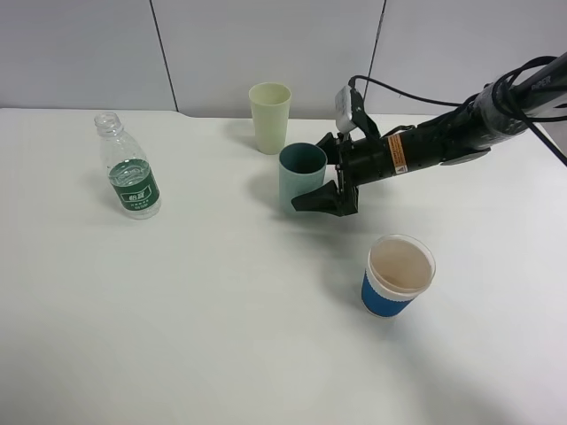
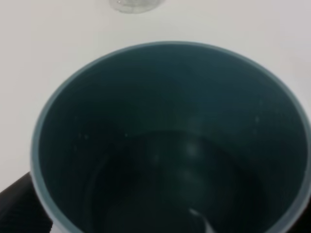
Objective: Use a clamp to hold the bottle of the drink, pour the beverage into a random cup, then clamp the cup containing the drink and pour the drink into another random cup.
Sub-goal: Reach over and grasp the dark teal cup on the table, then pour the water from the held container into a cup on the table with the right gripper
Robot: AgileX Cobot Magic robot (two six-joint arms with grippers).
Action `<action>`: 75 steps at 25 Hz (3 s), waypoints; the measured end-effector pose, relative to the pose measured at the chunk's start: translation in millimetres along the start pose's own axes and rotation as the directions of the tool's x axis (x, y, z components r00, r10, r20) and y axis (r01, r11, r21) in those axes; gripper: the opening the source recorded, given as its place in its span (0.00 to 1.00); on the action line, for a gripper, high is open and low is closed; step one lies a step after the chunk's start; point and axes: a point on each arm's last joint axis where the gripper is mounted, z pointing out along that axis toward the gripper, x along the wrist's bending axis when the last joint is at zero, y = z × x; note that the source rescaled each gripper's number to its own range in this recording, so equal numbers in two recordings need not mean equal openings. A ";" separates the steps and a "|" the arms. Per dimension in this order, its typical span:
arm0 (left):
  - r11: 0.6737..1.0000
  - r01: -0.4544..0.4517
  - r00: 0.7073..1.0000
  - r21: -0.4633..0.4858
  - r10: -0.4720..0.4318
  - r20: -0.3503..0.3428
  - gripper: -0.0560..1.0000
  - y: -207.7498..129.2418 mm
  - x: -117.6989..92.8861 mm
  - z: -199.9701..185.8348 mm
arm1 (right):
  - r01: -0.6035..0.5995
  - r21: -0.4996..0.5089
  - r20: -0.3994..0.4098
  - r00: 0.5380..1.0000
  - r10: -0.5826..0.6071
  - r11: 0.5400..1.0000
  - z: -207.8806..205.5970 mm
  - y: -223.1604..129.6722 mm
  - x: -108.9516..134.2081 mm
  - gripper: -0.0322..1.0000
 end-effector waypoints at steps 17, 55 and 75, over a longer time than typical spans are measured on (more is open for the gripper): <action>1.000 0.000 1.000 0.000 0.000 0.000 1.00 0.0 0.0 0.0 | -0.019 -0.155 0.045 0.999 0.026 0.988 12.1 -17.4 -0.1 0.80; 1.000 0.000 1.000 0.000 0.000 0.001 1.00 0.0 -0.1 0.0 | -0.128 -0.199 0.050 0.989 0.140 0.972 34.2 -21.9 5.1 0.04; 1.000 0.000 1.000 0.000 0.000 0.001 1.00 0.0 -0.1 0.0 | -0.088 -0.187 0.041 0.994 0.097 0.978 11.9 32.2 -1.3 0.03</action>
